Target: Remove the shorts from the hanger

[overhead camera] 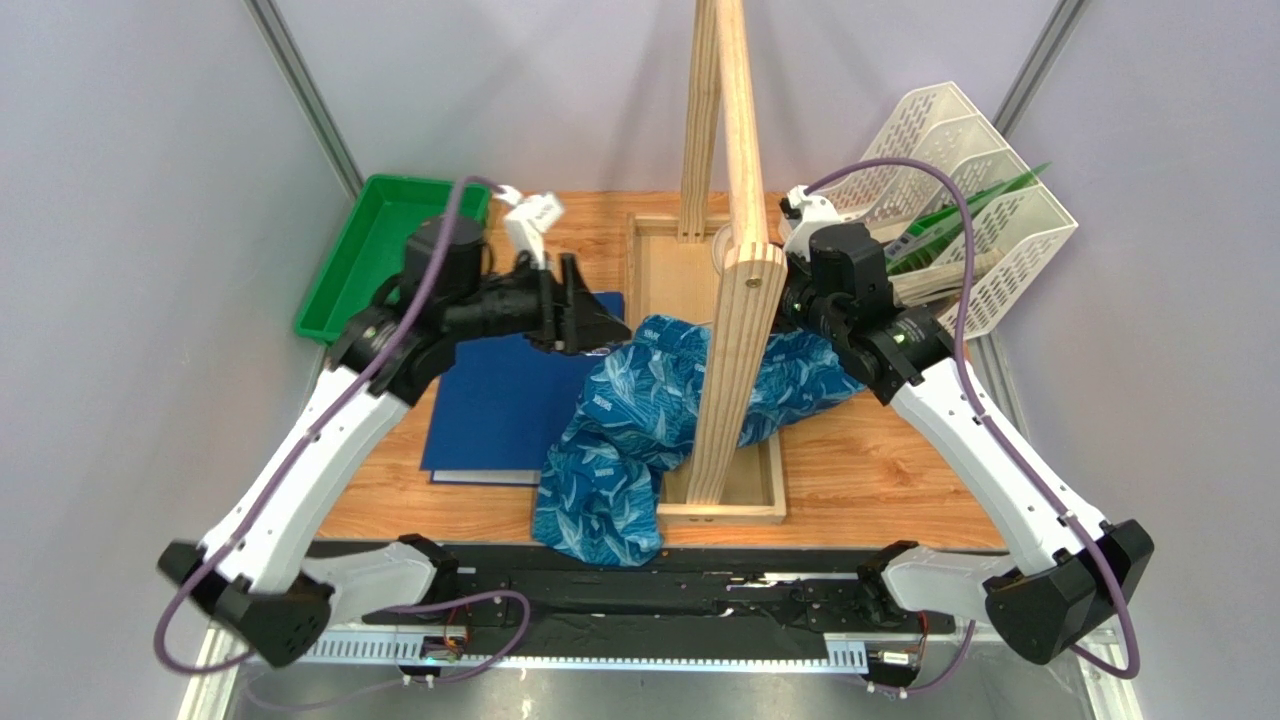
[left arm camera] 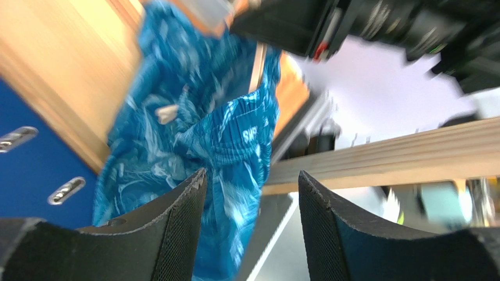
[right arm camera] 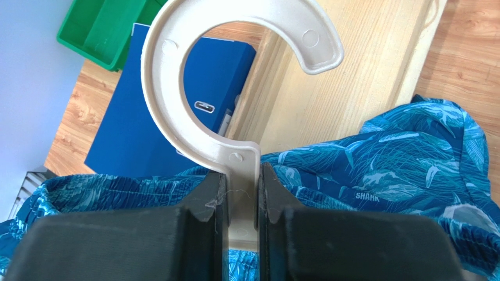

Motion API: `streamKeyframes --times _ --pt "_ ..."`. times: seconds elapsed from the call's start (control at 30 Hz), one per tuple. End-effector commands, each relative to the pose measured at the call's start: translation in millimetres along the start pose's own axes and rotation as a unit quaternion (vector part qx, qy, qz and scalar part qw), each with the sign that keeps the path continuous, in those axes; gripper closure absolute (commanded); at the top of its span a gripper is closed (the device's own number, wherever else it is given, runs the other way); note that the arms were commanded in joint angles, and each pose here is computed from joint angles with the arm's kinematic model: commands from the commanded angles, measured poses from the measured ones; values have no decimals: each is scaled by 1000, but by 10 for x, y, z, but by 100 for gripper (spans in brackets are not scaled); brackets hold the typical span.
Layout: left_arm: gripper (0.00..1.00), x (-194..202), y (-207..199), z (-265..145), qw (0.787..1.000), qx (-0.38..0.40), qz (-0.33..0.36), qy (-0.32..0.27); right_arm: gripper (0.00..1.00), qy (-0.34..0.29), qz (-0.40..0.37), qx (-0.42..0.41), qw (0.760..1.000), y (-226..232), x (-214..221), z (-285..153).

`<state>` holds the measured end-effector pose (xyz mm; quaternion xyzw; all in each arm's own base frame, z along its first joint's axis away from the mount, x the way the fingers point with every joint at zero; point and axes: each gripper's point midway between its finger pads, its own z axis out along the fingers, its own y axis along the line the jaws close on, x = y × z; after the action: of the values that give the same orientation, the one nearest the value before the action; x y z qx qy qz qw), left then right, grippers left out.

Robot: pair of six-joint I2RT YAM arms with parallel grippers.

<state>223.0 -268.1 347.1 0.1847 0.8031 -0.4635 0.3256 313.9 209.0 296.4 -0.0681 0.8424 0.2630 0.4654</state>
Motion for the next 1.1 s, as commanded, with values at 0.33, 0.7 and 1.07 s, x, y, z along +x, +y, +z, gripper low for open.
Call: streamKeyframes --times 0.33,0.7,1.07 --pt "43 -207 -183 12 995 85 -33 -41 100 -38 11 -24 999 105 -146 -97" --pt "39 -218 -150 277 996 66 -53 -41 100 -38 16 -32 999 138 -131 -124" --pt "47 -291 -177 391 995 69 -55 -41 100 -35 18 -34 999 136 -97 -149"
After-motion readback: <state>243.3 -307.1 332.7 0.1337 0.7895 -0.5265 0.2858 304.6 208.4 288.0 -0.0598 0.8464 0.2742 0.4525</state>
